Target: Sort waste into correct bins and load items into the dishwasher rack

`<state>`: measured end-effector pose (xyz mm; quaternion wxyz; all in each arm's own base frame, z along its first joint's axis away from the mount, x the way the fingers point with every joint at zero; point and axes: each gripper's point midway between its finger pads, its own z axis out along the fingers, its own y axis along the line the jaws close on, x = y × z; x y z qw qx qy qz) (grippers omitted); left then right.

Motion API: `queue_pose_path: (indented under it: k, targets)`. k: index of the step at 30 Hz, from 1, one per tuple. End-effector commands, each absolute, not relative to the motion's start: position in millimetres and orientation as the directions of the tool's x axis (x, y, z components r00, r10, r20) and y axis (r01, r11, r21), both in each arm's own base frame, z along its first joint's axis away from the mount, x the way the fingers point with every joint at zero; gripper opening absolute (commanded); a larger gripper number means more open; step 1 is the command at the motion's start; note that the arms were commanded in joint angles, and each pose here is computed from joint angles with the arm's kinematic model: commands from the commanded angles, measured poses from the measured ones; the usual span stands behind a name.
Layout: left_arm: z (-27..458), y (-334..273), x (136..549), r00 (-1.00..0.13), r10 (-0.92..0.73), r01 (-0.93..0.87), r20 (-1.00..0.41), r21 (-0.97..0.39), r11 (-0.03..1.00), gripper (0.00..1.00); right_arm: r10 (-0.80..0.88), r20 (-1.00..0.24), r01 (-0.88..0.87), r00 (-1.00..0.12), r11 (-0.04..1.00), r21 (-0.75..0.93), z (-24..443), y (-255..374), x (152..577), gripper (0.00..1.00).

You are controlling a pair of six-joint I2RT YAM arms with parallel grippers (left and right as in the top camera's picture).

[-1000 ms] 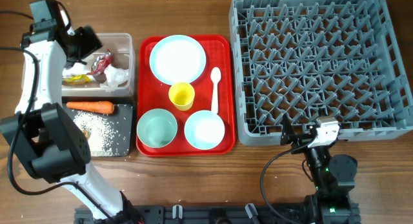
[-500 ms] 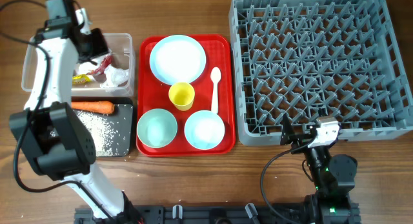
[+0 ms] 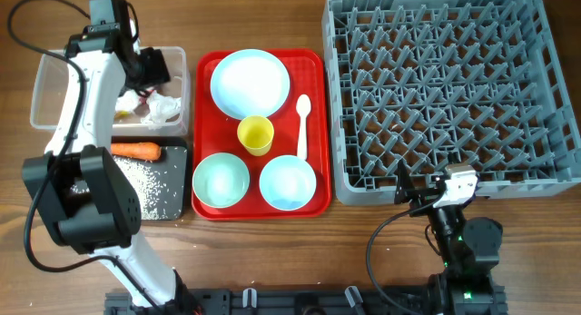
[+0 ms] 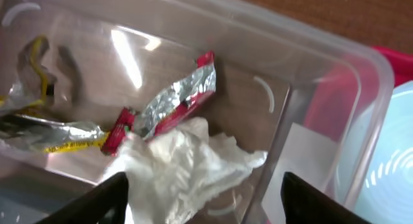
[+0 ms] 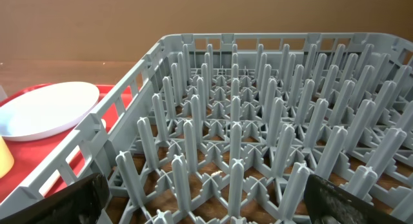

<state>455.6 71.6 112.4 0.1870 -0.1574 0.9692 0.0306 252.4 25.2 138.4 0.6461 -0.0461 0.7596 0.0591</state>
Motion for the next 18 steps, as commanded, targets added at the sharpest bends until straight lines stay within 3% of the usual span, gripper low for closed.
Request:
queue_pose_path:
  k: [1,2,3,4,6,8,9,10,11,13,15,16,17,18]
  targets:
    - [142,59,459,-0.855,-0.318,-0.306,-0.41,-0.096,0.947,0.87,0.002,-0.988,-0.137,-0.158,0.99,0.024,139,23,253,1.0]
    - [148,48,446,-0.878,-0.313,-0.289,-0.362,-0.12,0.95,0.77,0.002,-0.987,-0.137,-0.158,0.99,0.024,139,23,253,1.0]
    - [153,58,448,-0.862,-0.308,-0.311,-0.402,-0.06,0.949,0.77,0.002,-0.988,-0.137,-0.158,0.99,0.024,139,23,253,1.0]
    - [160,79,463,-0.814,-0.301,-0.361,-0.497,0.026,0.932,0.98,0.002,-0.987,-0.137,-0.158,0.99,0.024,139,23,253,1.0]
    - [163,87,479,-0.787,-0.296,-0.366,-0.541,0.024,0.93,1.0,0.002,-0.987,-0.137,-0.158,0.99,0.024,139,23,253,1.0]
    - [166,66,463,-0.834,-0.308,-0.316,-0.459,-0.061,0.947,0.74,0.002,-0.987,-0.137,-0.158,0.99,0.024,139,23,253,1.0]
    - [167,75,473,-0.806,-0.303,-0.336,-0.508,-0.029,0.941,0.82,0.002,-0.987,-0.137,-0.158,0.99,0.024,139,23,253,1.0]
    - [164,81,480,-0.794,-0.301,-0.346,-0.529,-0.015,0.938,0.98,0.002,-0.987,-0.137,-0.158,0.99,0.024,139,23,253,1.0]
    - [162,78,477,-0.808,-0.304,-0.336,-0.505,-0.029,0.941,0.95,0.002,-0.987,-0.137,-0.158,0.99,0.024,139,23,253,1.0]
    - [162,70,463,-0.845,-0.286,-0.3,-0.452,-0.043,0.953,0.66,0.002,-0.987,-0.137,-0.158,0.99,0.024,139,23,253,1.0]
    - [155,75,475,-0.835,-0.262,-0.287,-0.483,-0.023,0.958,0.7,0.002,-0.987,-0.137,-0.158,0.99,0.024,139,23,253,1.0]
    - [151,72,470,-0.846,-0.266,-0.282,-0.462,-0.035,0.959,0.41,0.002,-0.987,-0.137,-0.158,0.99,0.024,139,23,253,1.0]
    - [148,66,460,-0.868,-0.27,-0.272,-0.417,-0.054,0.961,0.19,0.002,-0.987,-0.137,-0.158,0.99,0.024,139,23,253,1.0]
    - [148,65,455,-0.876,-0.269,-0.272,-0.401,-0.052,0.961,0.04,0.002,-0.987,-0.137,-0.158,0.99,0.024,139,23,253,1.0]
